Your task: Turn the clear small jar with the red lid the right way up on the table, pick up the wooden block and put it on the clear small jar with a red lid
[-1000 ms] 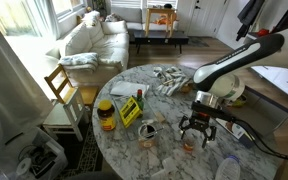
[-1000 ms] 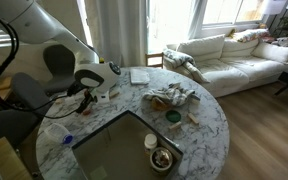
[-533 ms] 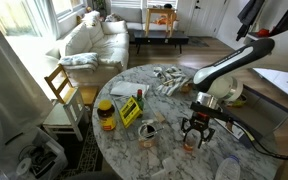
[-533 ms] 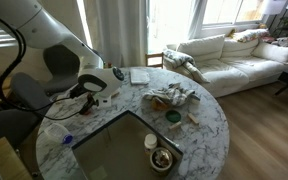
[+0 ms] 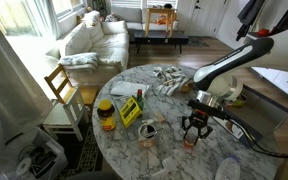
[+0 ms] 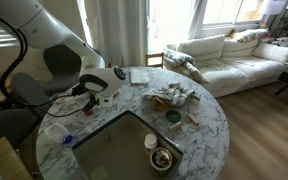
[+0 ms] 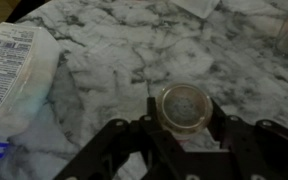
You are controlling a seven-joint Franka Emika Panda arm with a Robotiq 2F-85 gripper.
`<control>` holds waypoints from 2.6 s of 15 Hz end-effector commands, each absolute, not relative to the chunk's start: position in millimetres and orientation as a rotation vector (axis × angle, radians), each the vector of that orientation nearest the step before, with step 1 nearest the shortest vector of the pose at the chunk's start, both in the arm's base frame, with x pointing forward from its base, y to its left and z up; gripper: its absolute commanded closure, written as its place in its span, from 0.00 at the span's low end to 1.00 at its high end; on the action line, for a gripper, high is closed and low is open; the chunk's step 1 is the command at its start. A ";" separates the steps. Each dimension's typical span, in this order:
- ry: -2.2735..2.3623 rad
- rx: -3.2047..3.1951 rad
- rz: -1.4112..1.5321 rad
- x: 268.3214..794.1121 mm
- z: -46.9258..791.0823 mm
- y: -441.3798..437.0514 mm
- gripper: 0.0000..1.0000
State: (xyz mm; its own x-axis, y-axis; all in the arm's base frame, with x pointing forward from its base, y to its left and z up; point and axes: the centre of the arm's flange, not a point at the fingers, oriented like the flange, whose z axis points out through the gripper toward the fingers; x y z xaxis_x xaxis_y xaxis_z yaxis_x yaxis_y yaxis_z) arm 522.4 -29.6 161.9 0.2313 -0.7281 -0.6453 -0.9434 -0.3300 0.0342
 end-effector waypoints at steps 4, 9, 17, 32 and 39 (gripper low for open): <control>1.793 -2.381 0.618 529.1 204.0 -10.7 0.76; 1.884 -2.650 0.438 535.3 209.9 15.4 0.76; 1.941 -2.899 0.150 535.8 196.9 33.1 0.76; 1.855 -2.697 0.136 536.9 195.2 8.6 0.00; 1.717 -2.349 0.258 526.3 188.9 -52.0 0.00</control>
